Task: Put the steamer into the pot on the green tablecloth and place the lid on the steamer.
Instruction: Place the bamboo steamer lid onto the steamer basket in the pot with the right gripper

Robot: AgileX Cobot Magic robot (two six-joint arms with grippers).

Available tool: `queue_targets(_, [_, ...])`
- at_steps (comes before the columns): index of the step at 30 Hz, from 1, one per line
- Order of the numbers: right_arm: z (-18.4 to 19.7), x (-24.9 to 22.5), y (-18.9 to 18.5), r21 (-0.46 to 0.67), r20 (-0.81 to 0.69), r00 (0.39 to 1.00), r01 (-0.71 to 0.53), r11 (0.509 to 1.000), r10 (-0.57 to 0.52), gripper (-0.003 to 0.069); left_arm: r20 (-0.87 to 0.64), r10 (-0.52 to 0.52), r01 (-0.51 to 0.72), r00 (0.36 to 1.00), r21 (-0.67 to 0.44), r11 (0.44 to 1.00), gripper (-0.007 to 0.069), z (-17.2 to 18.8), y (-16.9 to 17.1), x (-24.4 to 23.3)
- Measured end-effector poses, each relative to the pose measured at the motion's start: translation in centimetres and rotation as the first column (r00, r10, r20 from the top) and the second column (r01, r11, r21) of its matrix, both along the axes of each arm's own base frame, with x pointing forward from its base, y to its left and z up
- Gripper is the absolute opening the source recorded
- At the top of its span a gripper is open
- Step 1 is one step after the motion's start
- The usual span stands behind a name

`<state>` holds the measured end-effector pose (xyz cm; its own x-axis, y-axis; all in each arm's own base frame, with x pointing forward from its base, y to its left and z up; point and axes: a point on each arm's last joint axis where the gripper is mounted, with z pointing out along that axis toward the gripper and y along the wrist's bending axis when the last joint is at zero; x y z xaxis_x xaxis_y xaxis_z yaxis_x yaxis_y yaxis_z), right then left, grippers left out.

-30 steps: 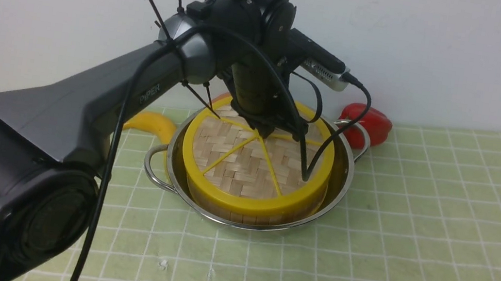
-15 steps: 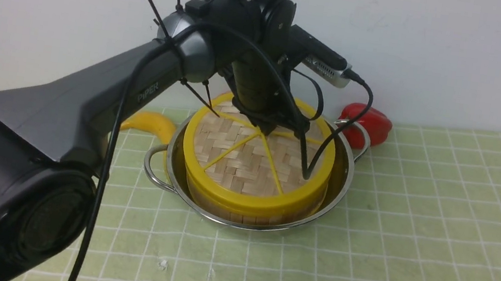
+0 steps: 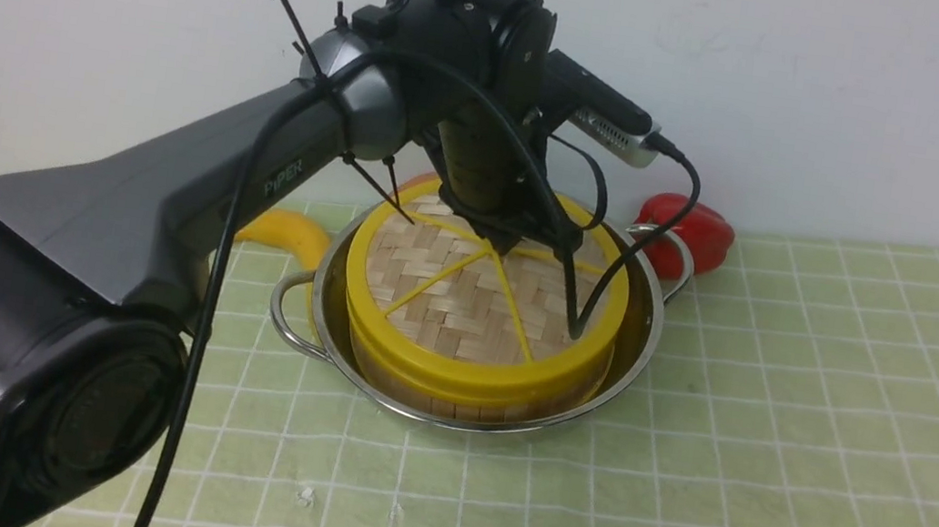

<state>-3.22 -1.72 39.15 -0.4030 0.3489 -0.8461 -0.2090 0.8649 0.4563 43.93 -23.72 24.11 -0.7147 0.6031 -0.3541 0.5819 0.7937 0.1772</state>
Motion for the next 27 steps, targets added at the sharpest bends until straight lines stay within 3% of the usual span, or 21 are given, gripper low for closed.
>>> queue_targets(8, [0.00,0.00,0.00,-0.001,0.000,1.000,0.000,1.000,0.000,0.0313,-0.021,0.054,-0.055,0.998,-0.011,0.998,0.0123,-0.07,0.08,-0.13])
queue_targets(22, [0.00,-0.04,0.10,0.007,-0.003,1.000,-0.010,1.000,0.010,0.0313,-0.024,0.062,-0.062,0.998,-0.013,0.998,0.0129,-0.10,0.09,-0.14])
queue_targets(24, [0.00,-0.04,0.10,0.007,-0.003,1.000,-0.010,1.000,0.010,0.0313,-0.025,0.063,-0.063,0.998,-0.010,0.998,0.0162,-0.11,0.12,-0.15])
queue_targets(27, [0.00,-0.04,0.10,0.007,-0.003,1.000,-0.010,1.000,0.010,0.0313,-0.020,0.064,-0.064,0.998,0.000,0.998,0.0281,-0.05,0.22,-0.13])
